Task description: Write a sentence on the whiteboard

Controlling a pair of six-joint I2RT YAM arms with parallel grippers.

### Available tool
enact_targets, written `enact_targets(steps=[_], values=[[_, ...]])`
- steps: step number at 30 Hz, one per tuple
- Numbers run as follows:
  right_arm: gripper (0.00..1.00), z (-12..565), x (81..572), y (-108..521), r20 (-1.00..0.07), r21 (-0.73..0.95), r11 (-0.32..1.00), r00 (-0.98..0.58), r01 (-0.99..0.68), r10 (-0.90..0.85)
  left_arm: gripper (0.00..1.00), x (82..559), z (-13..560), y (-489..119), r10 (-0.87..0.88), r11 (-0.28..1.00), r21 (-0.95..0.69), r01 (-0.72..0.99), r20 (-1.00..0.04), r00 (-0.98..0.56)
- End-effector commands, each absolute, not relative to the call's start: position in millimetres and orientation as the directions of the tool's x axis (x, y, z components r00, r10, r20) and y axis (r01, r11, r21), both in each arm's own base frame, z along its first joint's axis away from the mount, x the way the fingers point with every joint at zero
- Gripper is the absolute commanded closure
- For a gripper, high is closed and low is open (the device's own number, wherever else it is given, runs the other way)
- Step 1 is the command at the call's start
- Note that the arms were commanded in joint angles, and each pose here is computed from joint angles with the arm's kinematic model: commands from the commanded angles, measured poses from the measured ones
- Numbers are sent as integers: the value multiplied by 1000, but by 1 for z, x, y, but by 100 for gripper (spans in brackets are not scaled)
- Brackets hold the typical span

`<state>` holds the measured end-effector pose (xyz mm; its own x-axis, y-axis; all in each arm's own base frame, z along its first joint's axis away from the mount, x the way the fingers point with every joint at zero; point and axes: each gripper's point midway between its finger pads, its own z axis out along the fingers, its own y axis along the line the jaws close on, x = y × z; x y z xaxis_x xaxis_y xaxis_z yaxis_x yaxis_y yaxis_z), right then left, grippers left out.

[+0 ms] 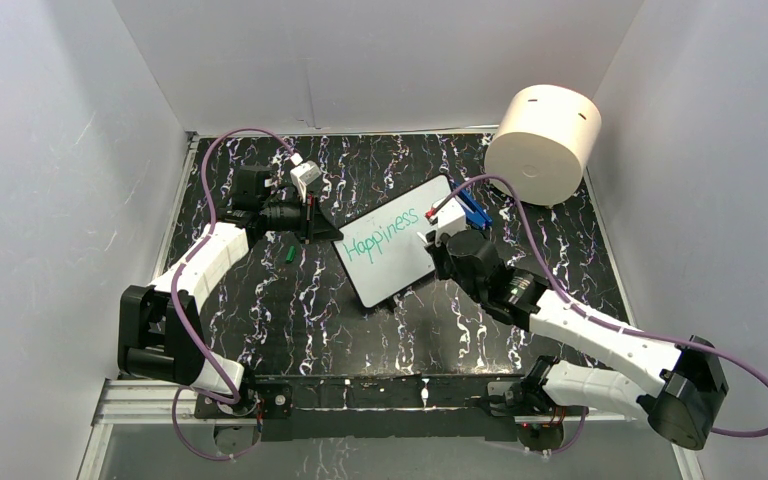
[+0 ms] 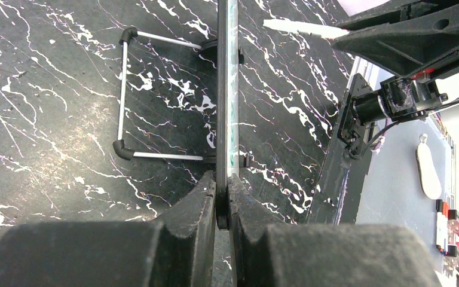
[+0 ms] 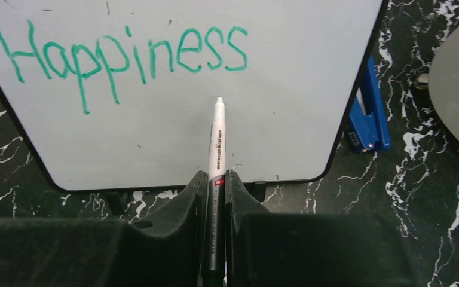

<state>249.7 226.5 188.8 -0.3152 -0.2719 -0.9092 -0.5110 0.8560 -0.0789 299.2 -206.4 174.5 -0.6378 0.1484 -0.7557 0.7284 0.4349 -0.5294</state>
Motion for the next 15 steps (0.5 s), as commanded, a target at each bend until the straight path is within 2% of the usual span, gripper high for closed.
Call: enact_targets(steps=[1,15], values=[[100,213,262,214,-934,-131,889,-246,-438,-259,100,302,145,-195,205,532,-481,697,-725,-657],[100,246,298,207,-960,-113,893,-184,-437,-211,100,300,141,-198,219,533,-478,698,-719,-660]])
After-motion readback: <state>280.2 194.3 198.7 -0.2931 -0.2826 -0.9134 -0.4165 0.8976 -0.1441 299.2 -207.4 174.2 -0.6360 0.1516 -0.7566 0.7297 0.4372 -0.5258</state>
